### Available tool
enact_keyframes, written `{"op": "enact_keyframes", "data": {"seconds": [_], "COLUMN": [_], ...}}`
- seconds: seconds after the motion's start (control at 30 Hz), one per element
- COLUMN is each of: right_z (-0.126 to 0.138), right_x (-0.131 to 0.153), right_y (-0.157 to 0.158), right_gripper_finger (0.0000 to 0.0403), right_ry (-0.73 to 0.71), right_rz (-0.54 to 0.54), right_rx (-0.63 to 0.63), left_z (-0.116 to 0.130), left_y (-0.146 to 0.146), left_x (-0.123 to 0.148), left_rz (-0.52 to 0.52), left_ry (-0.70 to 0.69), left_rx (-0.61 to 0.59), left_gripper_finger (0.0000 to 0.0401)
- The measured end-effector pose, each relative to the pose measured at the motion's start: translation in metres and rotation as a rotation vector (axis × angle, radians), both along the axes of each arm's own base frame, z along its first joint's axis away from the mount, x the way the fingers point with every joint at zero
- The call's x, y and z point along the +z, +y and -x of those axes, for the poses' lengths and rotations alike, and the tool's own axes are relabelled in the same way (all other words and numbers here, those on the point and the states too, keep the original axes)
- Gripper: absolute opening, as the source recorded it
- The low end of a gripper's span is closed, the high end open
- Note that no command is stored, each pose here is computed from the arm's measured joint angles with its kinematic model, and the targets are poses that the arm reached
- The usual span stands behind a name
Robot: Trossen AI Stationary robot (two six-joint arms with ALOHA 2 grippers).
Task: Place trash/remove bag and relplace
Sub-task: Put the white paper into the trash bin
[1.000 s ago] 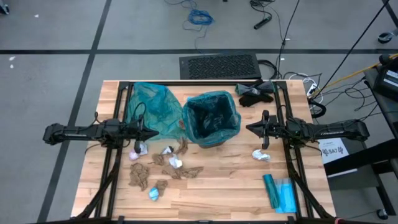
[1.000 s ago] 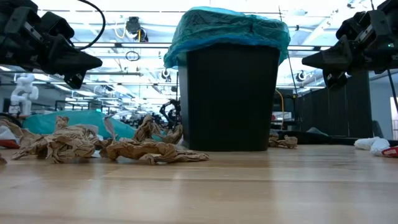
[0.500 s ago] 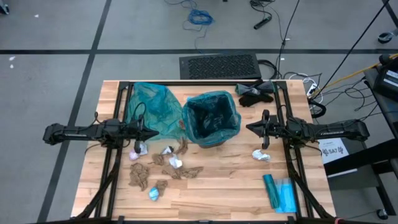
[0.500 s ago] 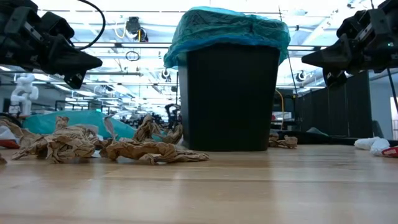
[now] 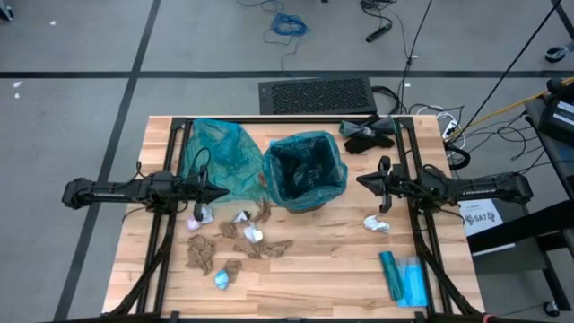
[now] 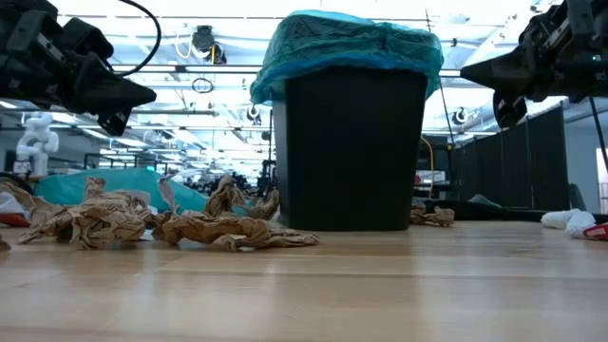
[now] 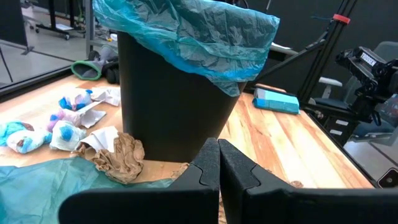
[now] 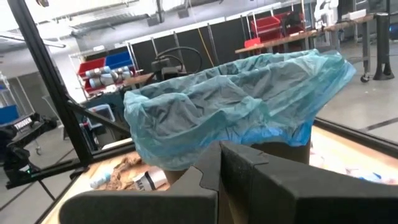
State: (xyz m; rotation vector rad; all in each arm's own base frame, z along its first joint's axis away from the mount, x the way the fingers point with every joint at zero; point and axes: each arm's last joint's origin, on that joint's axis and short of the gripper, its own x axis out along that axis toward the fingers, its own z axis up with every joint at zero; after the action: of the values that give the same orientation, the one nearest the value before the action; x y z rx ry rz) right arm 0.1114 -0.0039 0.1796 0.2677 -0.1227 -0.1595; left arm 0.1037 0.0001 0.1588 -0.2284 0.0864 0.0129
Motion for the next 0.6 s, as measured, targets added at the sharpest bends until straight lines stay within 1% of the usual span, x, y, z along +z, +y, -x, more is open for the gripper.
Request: {"op": "enact_keyframes", "data": {"seconds": [0.07, 0.2, 0.33, 0.5, 0.6], "right_z": [0.0, -0.001, -0.003, -0.006, -0.007], "right_x": [0.004, 0.029, 0.052, 0.076, 0.092], "right_y": [0.0, 0.0, -0.002, -0.007, -0.01], "right_gripper_finger": [0.0, 0.0, 0.0, 0.0, 0.0], "right_ry": [0.005, -0.004, 0.057, 0.111, 0.146], "right_rz": [0.008, 0.08, 0.131, 0.135, 0.108], "right_rx": [0.0, -0.012, -0.075, -0.127, -0.183], "left_z": [0.0, 0.0, 0.0, 0.0, 0.0], "left_y": [0.0, 0.0, 0.0, 0.0, 0.0], "left_x": [0.0, 0.0, 0.0, 0.0, 0.0], "left_rz": [0.0, 0.0, 0.0, 0.0, 0.0], "left_ry": [0.0, 0.0, 0.0, 0.0, 0.0], "left_rx": [0.0, 0.0, 0.0, 0.0, 0.0], "left_gripper_finger": [0.0, 0.0, 0.0, 0.0, 0.0]}}
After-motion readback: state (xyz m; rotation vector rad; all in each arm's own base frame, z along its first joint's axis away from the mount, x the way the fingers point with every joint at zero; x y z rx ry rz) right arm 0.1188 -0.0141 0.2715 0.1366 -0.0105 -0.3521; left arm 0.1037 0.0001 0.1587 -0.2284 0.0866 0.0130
